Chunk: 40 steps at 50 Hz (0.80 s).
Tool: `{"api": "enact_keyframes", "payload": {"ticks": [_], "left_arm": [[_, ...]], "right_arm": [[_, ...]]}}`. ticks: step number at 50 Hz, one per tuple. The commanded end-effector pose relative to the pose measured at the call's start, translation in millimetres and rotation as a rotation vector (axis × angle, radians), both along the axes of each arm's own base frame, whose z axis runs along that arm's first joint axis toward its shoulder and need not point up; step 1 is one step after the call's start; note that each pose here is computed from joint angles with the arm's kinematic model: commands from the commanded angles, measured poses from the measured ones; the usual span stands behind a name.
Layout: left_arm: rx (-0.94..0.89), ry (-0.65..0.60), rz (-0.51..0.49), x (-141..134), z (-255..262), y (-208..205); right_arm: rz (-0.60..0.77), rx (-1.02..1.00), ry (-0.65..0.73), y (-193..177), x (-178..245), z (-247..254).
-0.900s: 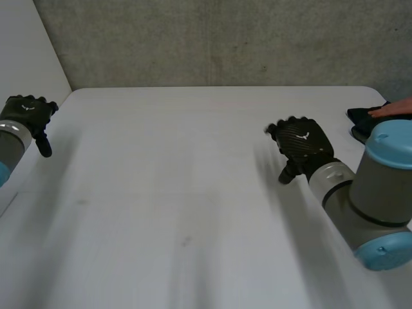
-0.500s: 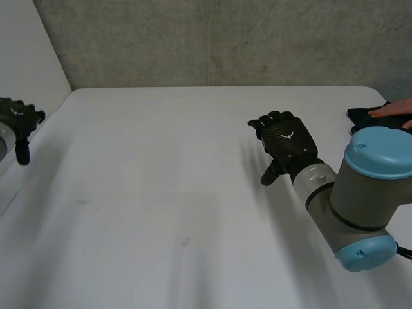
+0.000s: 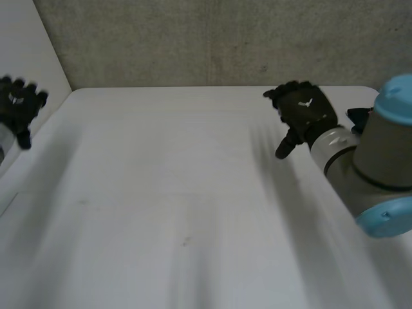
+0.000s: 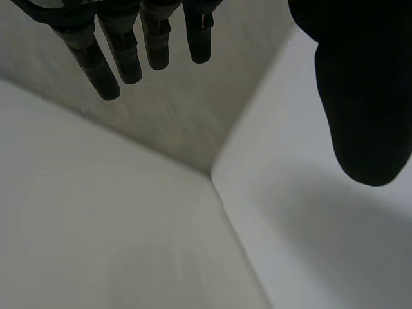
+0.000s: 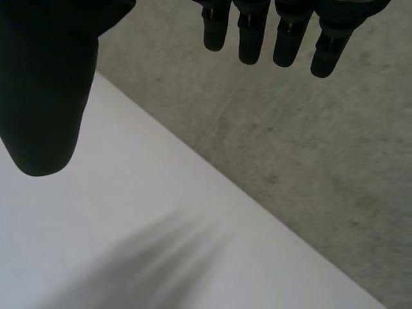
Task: Fold the laundry.
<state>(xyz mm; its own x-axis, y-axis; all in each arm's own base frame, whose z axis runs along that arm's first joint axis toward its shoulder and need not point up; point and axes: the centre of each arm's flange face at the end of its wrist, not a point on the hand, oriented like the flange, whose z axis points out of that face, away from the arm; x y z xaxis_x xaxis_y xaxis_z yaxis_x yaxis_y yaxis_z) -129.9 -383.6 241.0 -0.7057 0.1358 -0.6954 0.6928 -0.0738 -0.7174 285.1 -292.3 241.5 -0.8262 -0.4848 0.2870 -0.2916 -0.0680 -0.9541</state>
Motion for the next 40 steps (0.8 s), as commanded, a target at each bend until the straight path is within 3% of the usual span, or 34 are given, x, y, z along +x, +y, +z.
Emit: {"api": "enact_keyframes", "payload": {"ticks": [1, 7, 11, 27, 40], "left_arm": [[-0.018, 0.387, -0.142, -73, 78, 69], [0.149, 0.671, -0.189, -103, 107, 155], [0.187, 0.756, -0.2, -106, 113, 183], [0.193, 0.685, -0.122, -89, 90, 177], [0.147, 0.703, -0.143, -86, 90, 163]], "right_arm": [[-0.072, -0.002, -0.045, 0, -14, 30], [-0.163, 0.007, -0.073, 5, -31, 46], [-0.191, 0.005, -0.109, 9, -41, 53], [-0.149, 0.008, -0.154, 15, -48, 62], [-0.108, 0.015, -0.154, 18, -43, 53]]}}
